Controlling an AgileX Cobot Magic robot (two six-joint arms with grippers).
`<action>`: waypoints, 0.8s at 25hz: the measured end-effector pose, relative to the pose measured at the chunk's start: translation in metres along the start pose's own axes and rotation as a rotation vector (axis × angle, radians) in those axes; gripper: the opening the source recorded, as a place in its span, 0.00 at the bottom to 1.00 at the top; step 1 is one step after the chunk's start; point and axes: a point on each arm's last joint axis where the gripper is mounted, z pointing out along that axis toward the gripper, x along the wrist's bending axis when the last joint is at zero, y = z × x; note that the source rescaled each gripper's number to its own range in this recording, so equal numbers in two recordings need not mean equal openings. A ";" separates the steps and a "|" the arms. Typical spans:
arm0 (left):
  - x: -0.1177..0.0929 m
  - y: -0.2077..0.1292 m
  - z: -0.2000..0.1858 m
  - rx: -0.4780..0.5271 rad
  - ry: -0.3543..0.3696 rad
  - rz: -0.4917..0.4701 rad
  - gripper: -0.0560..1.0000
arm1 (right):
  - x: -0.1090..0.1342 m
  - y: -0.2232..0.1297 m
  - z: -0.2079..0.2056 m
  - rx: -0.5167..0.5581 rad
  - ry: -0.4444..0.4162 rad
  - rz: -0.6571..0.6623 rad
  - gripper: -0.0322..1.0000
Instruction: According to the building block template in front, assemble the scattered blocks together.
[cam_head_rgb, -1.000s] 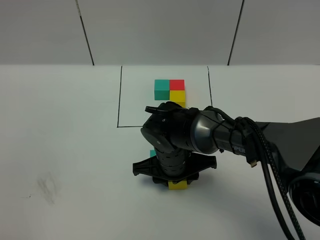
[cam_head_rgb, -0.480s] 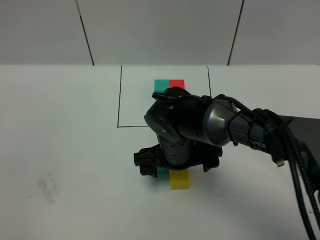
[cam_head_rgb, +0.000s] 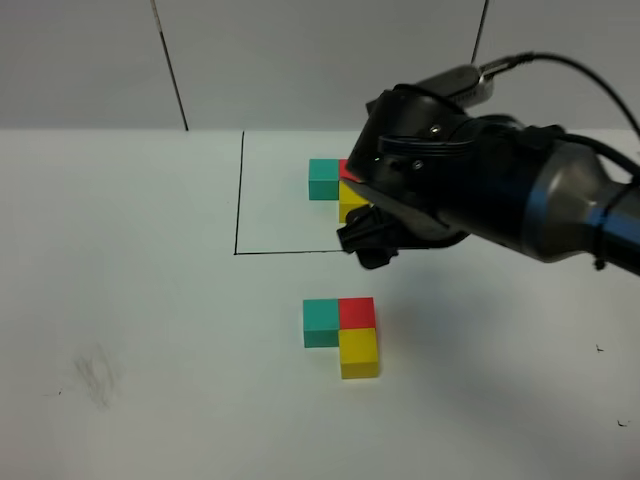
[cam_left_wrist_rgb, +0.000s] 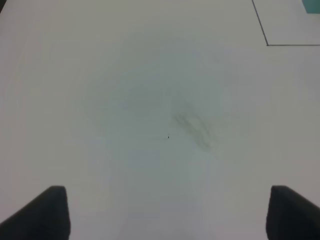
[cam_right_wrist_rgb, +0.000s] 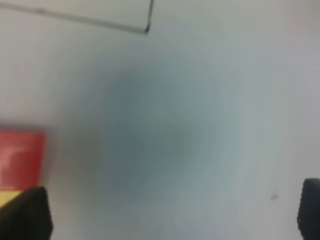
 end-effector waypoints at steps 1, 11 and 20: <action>0.000 0.000 0.000 0.000 0.000 0.000 0.82 | -0.010 0.004 -0.007 -0.045 -0.024 -0.025 1.00; 0.000 0.000 0.000 0.000 0.000 0.000 0.82 | -0.160 0.025 -0.061 -0.207 -0.276 -0.242 1.00; 0.000 0.000 0.000 0.000 0.000 0.000 0.82 | -0.271 -0.033 -0.113 -0.166 -0.152 -0.217 1.00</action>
